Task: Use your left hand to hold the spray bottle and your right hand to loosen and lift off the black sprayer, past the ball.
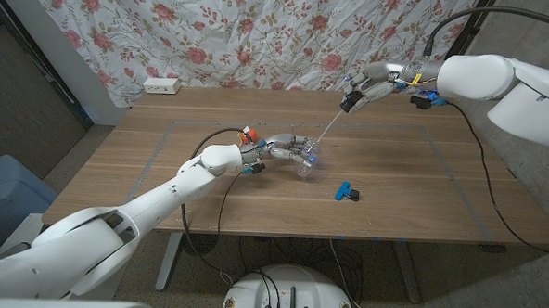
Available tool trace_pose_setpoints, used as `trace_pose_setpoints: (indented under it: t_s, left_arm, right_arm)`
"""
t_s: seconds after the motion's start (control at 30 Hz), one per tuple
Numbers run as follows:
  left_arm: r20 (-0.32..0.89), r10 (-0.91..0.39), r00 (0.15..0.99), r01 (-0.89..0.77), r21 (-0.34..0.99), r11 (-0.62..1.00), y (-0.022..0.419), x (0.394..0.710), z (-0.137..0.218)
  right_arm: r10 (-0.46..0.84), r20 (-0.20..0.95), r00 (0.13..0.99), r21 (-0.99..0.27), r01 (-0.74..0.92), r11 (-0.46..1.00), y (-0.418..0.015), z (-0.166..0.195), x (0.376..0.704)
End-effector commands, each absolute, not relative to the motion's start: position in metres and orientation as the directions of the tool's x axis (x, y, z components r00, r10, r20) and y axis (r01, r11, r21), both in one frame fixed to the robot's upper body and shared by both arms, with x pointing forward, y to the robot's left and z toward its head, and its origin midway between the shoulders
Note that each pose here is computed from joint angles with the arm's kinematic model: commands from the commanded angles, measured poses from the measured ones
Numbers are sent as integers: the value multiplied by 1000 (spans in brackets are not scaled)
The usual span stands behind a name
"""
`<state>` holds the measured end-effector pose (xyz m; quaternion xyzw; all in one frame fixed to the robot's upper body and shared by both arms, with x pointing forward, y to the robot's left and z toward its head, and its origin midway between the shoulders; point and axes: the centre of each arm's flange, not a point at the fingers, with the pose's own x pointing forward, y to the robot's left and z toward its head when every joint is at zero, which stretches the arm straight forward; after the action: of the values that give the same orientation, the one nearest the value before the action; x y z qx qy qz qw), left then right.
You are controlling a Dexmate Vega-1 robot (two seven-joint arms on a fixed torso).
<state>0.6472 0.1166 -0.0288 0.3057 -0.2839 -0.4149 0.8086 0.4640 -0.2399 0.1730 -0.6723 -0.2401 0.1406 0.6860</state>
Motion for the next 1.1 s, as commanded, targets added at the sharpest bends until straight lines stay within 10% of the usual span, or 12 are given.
trace_pose_setpoints:
  t_s: [0.03,1.1]
  left_arm:
    - [224,-828,514,472,732,492,126,645,-28]
    - [322,-762,562,398,702,591,147,642,-29]
  right_arm:
    - [504,144,852,-989,132,59,-246,185,456]
    - [357,257,898,-966,239,96,-260,181,469]
